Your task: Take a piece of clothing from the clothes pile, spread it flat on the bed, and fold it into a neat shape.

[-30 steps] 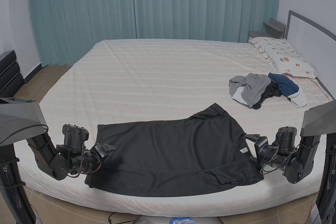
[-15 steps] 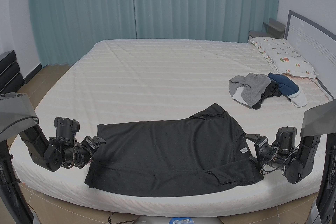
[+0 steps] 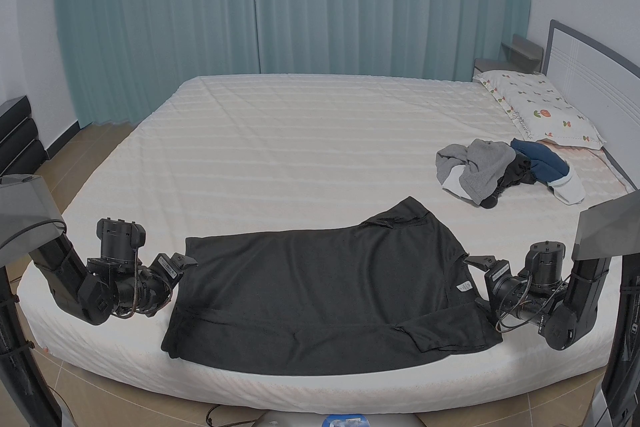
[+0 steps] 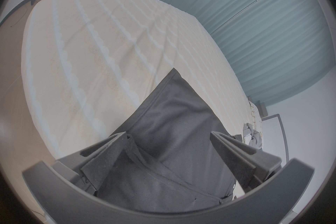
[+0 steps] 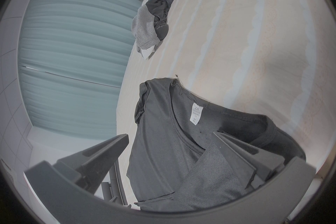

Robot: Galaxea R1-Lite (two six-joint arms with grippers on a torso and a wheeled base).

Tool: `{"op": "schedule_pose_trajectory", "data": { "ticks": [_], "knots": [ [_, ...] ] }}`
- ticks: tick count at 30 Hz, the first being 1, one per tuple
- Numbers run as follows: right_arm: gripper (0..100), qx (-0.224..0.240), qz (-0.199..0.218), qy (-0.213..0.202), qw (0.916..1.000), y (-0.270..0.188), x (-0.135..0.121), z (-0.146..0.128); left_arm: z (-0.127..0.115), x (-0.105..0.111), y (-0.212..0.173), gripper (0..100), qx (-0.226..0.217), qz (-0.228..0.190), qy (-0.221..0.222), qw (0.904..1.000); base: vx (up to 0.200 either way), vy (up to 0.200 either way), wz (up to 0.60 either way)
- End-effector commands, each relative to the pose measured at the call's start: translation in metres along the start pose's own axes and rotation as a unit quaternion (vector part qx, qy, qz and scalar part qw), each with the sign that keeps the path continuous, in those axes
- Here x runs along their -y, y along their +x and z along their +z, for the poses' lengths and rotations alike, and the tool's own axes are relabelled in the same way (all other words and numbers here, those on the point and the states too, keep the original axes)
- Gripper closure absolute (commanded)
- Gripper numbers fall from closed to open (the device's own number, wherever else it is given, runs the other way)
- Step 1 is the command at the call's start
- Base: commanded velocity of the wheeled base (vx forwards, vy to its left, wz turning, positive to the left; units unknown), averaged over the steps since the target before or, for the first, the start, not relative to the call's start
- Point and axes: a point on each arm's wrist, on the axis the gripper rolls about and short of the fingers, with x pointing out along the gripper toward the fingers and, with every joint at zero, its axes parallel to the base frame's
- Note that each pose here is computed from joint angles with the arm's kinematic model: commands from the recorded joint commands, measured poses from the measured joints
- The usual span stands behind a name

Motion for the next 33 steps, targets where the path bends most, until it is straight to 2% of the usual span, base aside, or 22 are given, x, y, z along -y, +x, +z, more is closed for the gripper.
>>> {"op": "schedule_pose_trajectory", "data": {
  "ticks": [1,18,27,33],
  "knots": [
    [0,-0.001,-0.001,0.000,1.0000,0.0001,0.0005,-0.0002,-0.0017,-0.0006,0.0001,0,-0.003,0.001,0.001,1.0000,0.000,0.000,0.00],
    [0,-0.001,-0.002,0.000,1.0000,0.0005,0.0013,-0.0005,-0.0086,0.0014,0.0006,0,-0.012,0.004,0.010,0.9999,0.000,0.000,0.00],
    [0,-0.002,-0.004,-0.003,1.0000,0.0002,0.0024,-0.0009,-0.0083,0.0011,0.0004,0,-0.011,0.003,0.008,0.9999,0.000,0.200,0.00],
    [0,-0.002,-0.004,-0.003,1.0000,0.0002,0.0024,-0.0009,-0.0089,0.0011,0.0003,0,-0.012,0.003,0.008,0.9999,0.000,0.000,0.00]
  ]
}}
